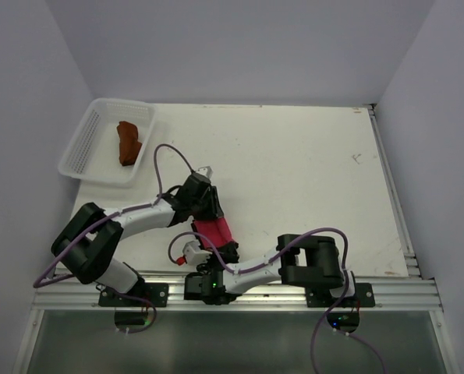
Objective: Roll the towels
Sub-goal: Roll the towel
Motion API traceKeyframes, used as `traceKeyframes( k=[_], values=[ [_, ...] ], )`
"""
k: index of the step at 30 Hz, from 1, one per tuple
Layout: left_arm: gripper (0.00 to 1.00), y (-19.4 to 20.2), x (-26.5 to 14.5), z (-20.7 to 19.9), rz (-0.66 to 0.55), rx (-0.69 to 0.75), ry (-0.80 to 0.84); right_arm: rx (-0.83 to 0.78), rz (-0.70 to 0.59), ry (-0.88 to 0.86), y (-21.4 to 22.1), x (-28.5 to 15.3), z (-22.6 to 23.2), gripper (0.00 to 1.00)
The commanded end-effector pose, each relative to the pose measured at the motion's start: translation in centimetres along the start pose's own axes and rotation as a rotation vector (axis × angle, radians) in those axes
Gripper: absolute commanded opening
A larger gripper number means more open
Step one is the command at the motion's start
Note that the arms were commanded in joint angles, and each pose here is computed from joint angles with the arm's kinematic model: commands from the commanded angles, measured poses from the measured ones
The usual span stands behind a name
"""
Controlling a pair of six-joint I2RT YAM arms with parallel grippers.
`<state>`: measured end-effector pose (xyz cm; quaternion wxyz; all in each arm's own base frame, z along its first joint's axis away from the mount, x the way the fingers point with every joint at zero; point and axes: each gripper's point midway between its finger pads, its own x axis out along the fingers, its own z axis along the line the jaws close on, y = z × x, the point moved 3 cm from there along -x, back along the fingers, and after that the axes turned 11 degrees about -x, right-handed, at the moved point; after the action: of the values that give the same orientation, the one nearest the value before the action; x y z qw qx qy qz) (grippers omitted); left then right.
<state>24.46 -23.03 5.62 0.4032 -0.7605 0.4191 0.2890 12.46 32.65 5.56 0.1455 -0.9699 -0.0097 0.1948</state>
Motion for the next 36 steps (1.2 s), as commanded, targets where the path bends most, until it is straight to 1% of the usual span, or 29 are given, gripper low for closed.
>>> traceKeyframes(
  k=[1, 3, 4, 6, 7, 10, 13, 18, 21, 23, 24, 27, 29, 31, 32, 33, 35, 36],
  values=[
    [0.42, -1.2, -1.2, -1.3, -0.08, 0.02, 0.079, -0.054, -0.013, -0.013, -0.1, -0.2, 0.3, 0.0],
    [0.42, -1.5, -1.8, -1.7, -0.1, 0.035, 0.108, -0.066, -0.013, -0.032, -0.1, -0.2, 0.7, 0.0],
    [0.42, -2.0, -2.4, -2.5, -0.135, 0.036, 0.15, -0.072, -0.014, -0.037, -0.1, -0.2, 0.8, 0.0],
    [0.42, -2.5, -3.2, -2.9, -0.16, 0.035, 0.176, -0.096, -0.009, -0.049, 0.0, -0.2, 1.2, 0.0],
    [0.42, -3.1, -4.0, -3.1, -0.199, 0.033, 0.182, -0.103, -0.007, -0.053, 0.0, -0.1, 1.3, 0.0],
    [0.42, -4.0, -5.6, -3.6, -0.255, 0.027, 0.202, -0.123, 0.002, -0.066, 0.2, -0.1, 1.7, 0.0],
    [0.42, -4.3, -6.6, -4.2, -0.277, 0.031, 0.245, -0.142, 0.008, -0.075, 0.2, 0.0, 2.1, 0.0],
    [0.39, -3.5, -6.5, -5.8, -0.25, 0.08, 0.371, -0.16, 0.011, -0.092, 0.1, 0.1, 2.6, 0.0],
    [0.38, -2.4, -6.0, -6.6, -0.235, 0.113, 0.403, -0.159, 0.011, -0.093, 0.1, 0.1, 2.6, 0.0],
    [0.38, -1.2, -5.2, -6.4, -0.203, 0.128, 0.408, -0.162, 0.011, -0.093, 0.2, 0.1, 2.6, 0.0],
    [0.38, -1.0, -5.1, -6.8, -0.197, 0.129, 0.438, -0.159, 0.011, -0.095, 0.1, 0.1, 2.7, 0.0],
    [0.38, 0.9, -3.8, -5.6, -0.147, 0.116, 0.452, -0.157, 0.011, -0.094, 0.1, 0.2, 2.6, 0.0],
    [0.37, 1.3, -3.5, -5.3, -0.148, 0.103, 0.476, -0.154, 0.009, -0.095, 0.2, 0.1, 2.6, 0.0],
    [0.37, 2.3, -2.6, -4.0, -0.126, 0.092, 0.457, -0.153, 0.009, -0.095, 0.2, 0.2, 2.6, 0.0],
    [0.37, 2.4, -2.6, -4.3, -0.134, 0.087, 0.486, -0.151, 0.008, -0.095, 0.1, 0.1, 2.5, 0.0],
    [0.37, 3.0, -1.9, -3.4, -0.118, 0.081, 0.467, -0.151, 0.007, -0.093, 0.1, 0.1, 2.5, 0.0],
    [0.37, 3.2, -1.6, -3.2, -0.119, 0.075, 0.482, -0.151, 0.005, -0.094, 0.1, 0.1, 2.5, 0.0],
    [0.37, 3.7, -0.9, -2.3, -0.103, 0.07, 0.451, -0.143, 0.0, -0.094, -0.1, 0.0, 2.4, 0.0]
  ],
)
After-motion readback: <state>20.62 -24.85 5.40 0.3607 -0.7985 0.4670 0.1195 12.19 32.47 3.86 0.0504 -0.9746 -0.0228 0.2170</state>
